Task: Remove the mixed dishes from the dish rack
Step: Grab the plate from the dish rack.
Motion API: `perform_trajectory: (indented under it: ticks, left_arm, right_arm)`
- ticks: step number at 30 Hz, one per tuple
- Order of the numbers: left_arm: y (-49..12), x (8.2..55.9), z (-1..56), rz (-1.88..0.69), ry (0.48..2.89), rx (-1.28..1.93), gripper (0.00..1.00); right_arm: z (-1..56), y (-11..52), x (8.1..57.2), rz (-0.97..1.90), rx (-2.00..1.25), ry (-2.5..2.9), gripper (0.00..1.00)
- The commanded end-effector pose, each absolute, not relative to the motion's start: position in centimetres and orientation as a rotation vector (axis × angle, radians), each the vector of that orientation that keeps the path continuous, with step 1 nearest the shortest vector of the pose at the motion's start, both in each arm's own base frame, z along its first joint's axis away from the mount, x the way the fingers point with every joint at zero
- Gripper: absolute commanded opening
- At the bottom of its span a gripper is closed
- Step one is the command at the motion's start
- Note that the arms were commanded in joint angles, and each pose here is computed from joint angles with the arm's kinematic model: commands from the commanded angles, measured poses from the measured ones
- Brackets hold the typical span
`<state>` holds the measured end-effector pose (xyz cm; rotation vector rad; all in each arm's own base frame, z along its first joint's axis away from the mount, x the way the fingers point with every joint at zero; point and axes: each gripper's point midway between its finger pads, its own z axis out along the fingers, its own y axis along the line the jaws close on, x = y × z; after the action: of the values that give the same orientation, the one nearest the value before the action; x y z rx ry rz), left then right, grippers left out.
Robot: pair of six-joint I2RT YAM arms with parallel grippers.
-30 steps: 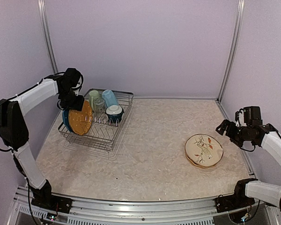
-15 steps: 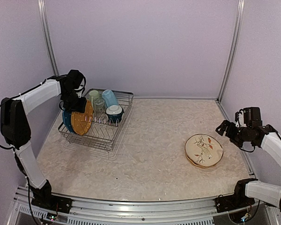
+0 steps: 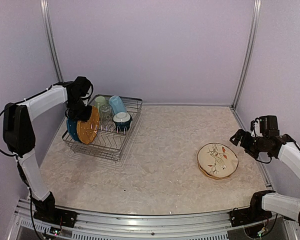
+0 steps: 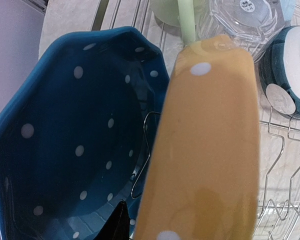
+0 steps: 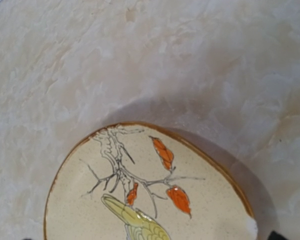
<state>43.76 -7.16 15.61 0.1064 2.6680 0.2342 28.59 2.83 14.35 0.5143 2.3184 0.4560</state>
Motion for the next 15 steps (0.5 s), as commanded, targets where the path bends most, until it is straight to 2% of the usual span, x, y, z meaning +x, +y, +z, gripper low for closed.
perform_trajectory:
  ticks: [1, 4, 6, 8, 10, 15]
  left_arm:
    - [-7.25, 44.11, 16.63, 0.26, 2.642, 0.109, 0.29]
    - [-7.31, 44.04, 16.77, 0.262, 2.639, 0.112, 0.29]
    - [-7.23, 44.07, 16.84, 0.269, 2.637, 0.11, 0.38]
    - [-7.13, 44.07, 17.03, 0.276, 2.631, 0.107, 0.4]
    - [-7.05, 44.01, 17.32, 0.278, 2.624, 0.103, 0.39]
    - [-7.22, 43.93, 17.55, 0.261, 2.621, 0.108, 0.31]
  right_arm:
    - [14.33, 3.29, 28.46, 0.484, 0.507, 2.305, 1.0]
    - [14.32, 3.3, 28.39, 0.484, 0.507, 2.305, 1.0]
    - [14.38, 3.28, 28.36, 0.483, 0.506, 2.303, 1.0]
    - [14.36, 3.28, 28.31, 0.482, 0.506, 2.304, 1.0]
    - [14.3, 3.28, 28.33, 0.482, 0.506, 2.305, 1.0]
    - [14.22, 3.35, 28.36, 0.488, 0.506, 2.308, 1.0]
